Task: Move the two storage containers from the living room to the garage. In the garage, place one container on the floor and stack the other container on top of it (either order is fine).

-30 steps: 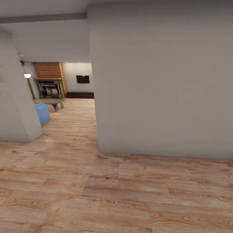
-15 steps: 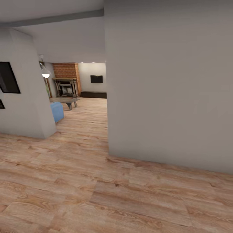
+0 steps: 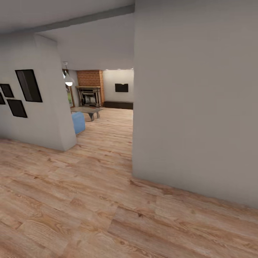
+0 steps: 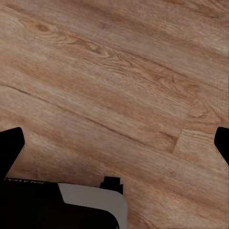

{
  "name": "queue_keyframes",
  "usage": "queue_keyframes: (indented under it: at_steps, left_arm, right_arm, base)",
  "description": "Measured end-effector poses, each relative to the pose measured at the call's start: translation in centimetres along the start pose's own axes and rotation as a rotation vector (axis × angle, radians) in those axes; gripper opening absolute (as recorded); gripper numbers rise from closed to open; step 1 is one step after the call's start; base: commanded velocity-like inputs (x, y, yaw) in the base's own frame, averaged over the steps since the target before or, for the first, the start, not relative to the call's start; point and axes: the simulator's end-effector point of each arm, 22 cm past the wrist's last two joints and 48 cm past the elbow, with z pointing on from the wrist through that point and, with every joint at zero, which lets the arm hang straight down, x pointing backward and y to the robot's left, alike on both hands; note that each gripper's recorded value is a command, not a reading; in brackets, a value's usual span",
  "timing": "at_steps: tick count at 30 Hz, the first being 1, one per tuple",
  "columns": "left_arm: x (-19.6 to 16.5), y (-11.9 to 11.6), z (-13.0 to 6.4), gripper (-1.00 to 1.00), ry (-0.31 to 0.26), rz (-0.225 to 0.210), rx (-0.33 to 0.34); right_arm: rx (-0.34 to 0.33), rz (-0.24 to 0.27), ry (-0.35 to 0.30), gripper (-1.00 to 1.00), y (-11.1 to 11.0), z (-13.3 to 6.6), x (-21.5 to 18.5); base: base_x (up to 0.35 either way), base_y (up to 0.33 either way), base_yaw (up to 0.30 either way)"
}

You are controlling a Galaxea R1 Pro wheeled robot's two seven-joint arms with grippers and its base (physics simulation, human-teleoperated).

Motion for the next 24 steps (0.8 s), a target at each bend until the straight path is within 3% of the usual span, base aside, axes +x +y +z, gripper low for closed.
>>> queue_keyframes:
  at_steps: [13, 24]
  left_arm:
    - [0.0, 0.05, 0.0, 1.0, 0.0, -0.001, -0.001]
    - [-0.03, 0.16, 0.02, 1.0, 0.0, -0.001, -0.003]
  right_arm:
    - [0.0, 0.0, 0.0, 1.0, 0.01, 0.0, -0.01]
    - [0.001, 0.0, 0.0, 1.0, -0.01, 0.01, 0.0]
  base:
    - [0.325, 0.003, 0.25]
    - [0.289, 0.153, 0.25]
